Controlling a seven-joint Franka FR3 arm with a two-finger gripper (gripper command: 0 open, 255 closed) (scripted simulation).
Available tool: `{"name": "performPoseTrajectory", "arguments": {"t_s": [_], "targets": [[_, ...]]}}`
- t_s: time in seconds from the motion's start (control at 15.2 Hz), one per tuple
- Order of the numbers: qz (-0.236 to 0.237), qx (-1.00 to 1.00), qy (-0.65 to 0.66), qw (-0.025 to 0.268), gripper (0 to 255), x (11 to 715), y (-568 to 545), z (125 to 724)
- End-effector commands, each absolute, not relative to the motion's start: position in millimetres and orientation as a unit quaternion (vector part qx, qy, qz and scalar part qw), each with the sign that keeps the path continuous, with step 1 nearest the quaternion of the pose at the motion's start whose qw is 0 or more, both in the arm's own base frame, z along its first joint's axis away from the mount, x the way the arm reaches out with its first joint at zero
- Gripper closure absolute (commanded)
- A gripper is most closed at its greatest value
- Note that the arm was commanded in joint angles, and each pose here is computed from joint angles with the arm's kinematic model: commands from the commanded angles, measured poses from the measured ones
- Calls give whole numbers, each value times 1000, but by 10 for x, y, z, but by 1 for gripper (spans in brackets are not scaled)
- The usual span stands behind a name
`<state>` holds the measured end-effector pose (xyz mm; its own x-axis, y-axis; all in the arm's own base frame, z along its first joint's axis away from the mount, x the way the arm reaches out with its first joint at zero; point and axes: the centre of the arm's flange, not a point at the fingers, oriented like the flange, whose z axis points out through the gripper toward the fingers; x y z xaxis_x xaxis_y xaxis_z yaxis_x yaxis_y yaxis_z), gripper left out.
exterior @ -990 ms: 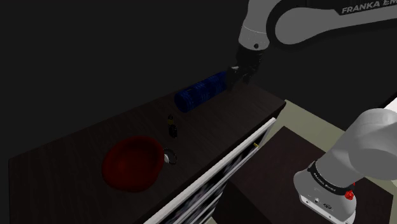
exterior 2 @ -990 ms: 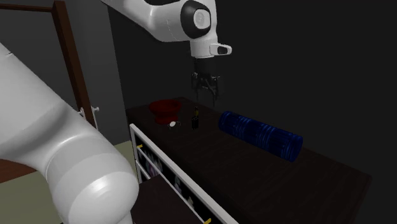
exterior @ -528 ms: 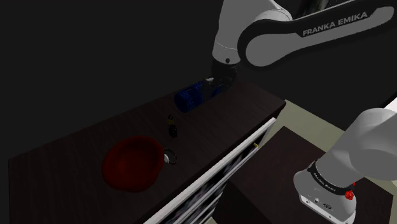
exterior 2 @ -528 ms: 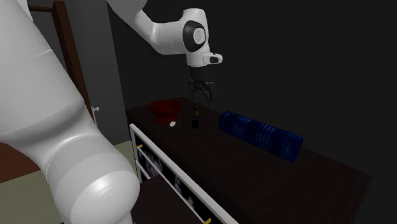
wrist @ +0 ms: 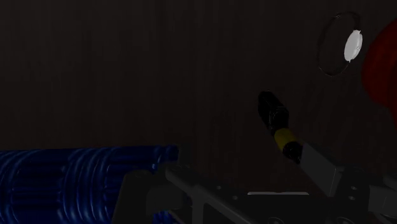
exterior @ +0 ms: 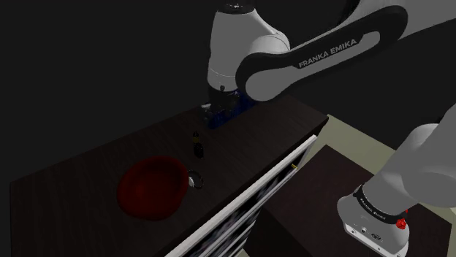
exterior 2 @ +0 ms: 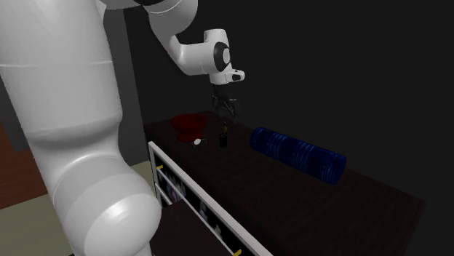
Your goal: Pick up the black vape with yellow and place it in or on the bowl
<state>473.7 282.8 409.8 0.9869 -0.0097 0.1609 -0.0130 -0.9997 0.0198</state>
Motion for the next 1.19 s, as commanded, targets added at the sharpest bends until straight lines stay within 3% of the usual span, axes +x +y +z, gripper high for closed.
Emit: {"name": "performPoseTrajectory", "arguments": {"t_s": [0.0,1.12], "targets": [[86,996,-4,10,0,4811,3046,3995],[97,995,0,8,0,5086,3456,3417]]}}
